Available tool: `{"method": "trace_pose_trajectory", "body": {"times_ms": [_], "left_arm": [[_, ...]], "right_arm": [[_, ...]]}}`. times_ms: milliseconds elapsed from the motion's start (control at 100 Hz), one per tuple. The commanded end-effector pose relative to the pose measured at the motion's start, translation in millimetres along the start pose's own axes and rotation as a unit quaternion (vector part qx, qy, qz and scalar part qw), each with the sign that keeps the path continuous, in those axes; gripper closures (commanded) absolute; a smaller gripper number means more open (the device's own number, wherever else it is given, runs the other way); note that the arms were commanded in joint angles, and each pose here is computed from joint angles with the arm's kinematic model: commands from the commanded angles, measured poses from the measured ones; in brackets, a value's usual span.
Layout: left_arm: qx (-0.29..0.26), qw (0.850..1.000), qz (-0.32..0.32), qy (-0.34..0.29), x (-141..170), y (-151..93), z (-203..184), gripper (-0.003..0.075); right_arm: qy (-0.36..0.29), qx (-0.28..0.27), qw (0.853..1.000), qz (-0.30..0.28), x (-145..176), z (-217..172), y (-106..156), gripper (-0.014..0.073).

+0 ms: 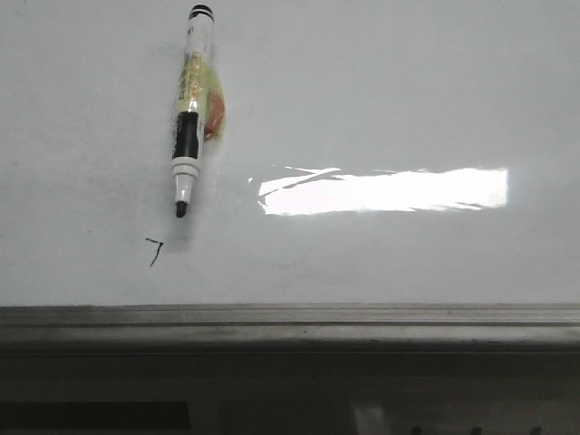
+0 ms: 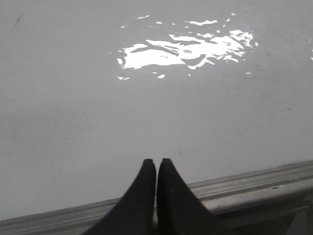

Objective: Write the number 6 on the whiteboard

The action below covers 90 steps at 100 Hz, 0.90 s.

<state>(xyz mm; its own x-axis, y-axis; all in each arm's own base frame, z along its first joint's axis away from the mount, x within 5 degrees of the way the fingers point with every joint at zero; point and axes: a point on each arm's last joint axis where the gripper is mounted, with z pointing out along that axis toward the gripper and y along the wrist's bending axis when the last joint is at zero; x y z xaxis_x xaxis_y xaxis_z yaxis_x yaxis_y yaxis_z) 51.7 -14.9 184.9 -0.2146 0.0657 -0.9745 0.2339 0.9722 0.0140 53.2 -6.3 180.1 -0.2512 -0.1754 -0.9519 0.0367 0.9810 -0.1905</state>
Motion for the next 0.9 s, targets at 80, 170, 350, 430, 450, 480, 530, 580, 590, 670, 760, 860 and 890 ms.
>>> {"method": "trace_pose_trajectory", "body": {"times_ms": [80, 170, 350, 430, 450, 480, 530, 580, 590, 670, 760, 860, 890], "left_arm": [[-0.007, 0.999, -0.012, -0.034, 1.1, 1.1, 0.3, 0.0741], [-0.008, 0.999, -0.012, -0.035, 0.8, 1.2, 0.3, 0.0741], [-0.008, 0.999, -0.022, -0.047, -1.4, 1.3, 0.1, 0.0741], [0.008, 0.993, -0.096, -0.067, -5.0, -0.7, -0.3, 0.0741], [0.01, 0.99, -0.115, -0.076, -6.8, -0.6, -0.5, 0.0741], [0.019, 0.981, -0.17, -0.092, -9.9, -0.9, -1.1, 0.0741], [0.034, 0.947, -0.295, -0.123, -15.9, 0.4, -2.4, 0.0741], [0.038, 0.913, -0.381, -0.144, -19.5, 3.3, -3.5, 0.0741], [0.039, 0.907, -0.392, -0.147, -19.9, 3.7, -3.6, 0.0741], [0.034, 0.854, -0.49, -0.17, -22.4, 9.6, -4.9, 0.0741], [0.033, 0.83, -0.528, -0.174, -22.5, 11.4, -5.2, 0.0741], [0.04, 0.84, -0.513, -0.175, -26.1, 9.8, -6.5, 0.0741], [0.049, 0.848, -0.499, -0.171, -29.2, 7.6, -7.6, 0.0741]], "right_arm": [[-0.012, 0.001, 1.0, -0.006, 2.0, 0.4, 0.5, 0.066], [-0.027, 0.002, 1.0, -0.008, -0.9, 0.3, 0.3, 0.066], [-0.117, 0.0, 0.993, 0.015, -16.9, -2.1, 0.3, 0.066], [-0.171, -0.005, 0.983, 0.072, -26.4, -4.9, -0.6, 0.066], [-0.179, -0.006, 0.98, 0.083, -27.9, -5.4, -0.9, 0.066], [-0.201, -0.008, 0.972, 0.12, -31.6, -6.9, -2.3, 0.066], [-0.224, -0.011, 0.957, 0.187, -35.2, -8.7, -5.0, 0.066], [-0.223, -0.016, 0.946, 0.234, -34.9, -8.7, -6.1, 0.066], [-0.223, -0.017, 0.944, 0.242, -34.9, -8.6, -6.3, 0.066], [-0.214, -0.022, 0.937, 0.275, -33.4, -8.0, -6.1, 0.066], [-0.209, -0.027, 0.93, 0.3, -33.2, -7.9, -6.3, 0.066], [-0.207, -0.041, 0.92, 0.329, -42.6, -12.3, -6.8, 0.066], [-0.208, -0.049, 0.921, 0.325, -50.1, -16.1, -6.8, 0.066]]}}
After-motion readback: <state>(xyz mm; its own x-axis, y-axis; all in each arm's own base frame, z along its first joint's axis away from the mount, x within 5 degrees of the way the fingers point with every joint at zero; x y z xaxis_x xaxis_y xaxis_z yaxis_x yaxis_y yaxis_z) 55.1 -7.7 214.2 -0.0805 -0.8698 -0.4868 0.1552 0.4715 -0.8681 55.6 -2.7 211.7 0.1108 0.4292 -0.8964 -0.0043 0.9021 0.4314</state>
